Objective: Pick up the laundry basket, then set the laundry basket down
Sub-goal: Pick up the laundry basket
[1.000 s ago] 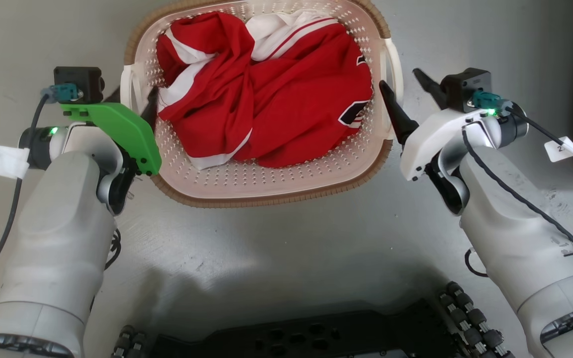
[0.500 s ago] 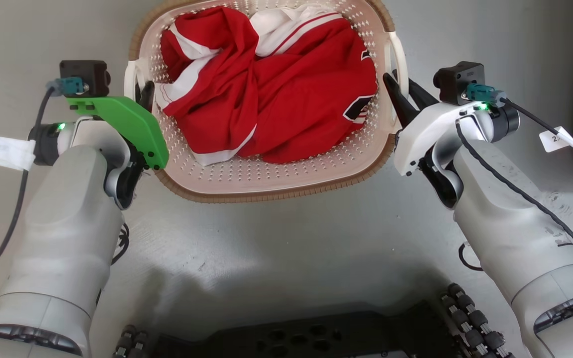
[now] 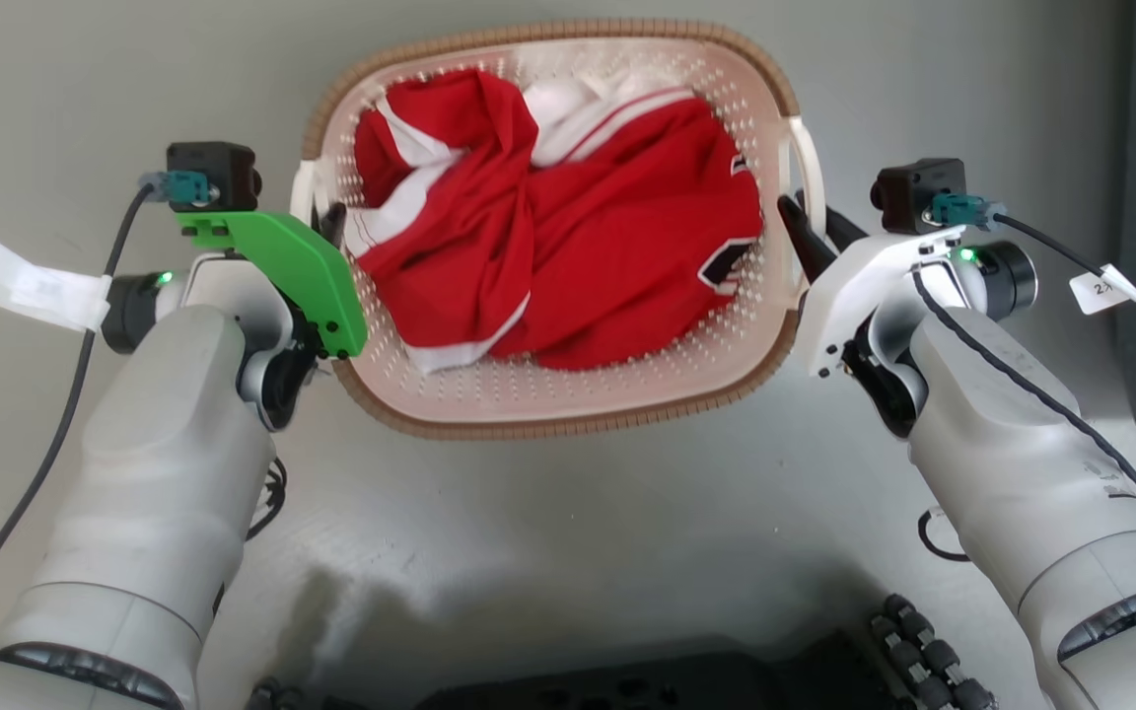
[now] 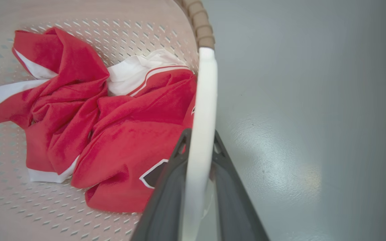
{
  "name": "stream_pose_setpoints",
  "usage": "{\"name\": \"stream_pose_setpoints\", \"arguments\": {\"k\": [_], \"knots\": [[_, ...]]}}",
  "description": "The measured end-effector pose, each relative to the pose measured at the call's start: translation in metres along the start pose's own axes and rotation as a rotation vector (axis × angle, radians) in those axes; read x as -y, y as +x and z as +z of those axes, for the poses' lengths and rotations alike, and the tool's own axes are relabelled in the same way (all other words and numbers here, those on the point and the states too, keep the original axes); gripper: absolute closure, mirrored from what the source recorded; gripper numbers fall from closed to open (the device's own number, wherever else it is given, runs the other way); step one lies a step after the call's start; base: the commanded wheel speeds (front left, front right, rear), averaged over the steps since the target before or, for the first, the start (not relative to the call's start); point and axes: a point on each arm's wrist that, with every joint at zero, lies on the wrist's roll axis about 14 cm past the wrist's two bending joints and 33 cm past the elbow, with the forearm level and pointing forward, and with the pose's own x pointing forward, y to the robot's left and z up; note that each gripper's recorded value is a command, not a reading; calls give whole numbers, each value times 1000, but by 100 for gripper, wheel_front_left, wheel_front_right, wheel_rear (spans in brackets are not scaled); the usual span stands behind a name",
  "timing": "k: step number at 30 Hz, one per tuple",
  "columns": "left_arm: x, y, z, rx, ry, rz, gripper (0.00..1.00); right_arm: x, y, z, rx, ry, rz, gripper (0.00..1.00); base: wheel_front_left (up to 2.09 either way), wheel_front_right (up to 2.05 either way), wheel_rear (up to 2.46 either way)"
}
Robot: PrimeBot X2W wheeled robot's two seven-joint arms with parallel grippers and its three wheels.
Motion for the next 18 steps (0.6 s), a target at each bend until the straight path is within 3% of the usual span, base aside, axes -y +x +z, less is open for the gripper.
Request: {"name": "stream_pose_setpoints", "arguments": {"k": [18], "knots": [[30, -53, 6, -26, -65, -20, 100, -16, -43, 30, -6, -12, 4, 100, 0, 0, 0]]}}
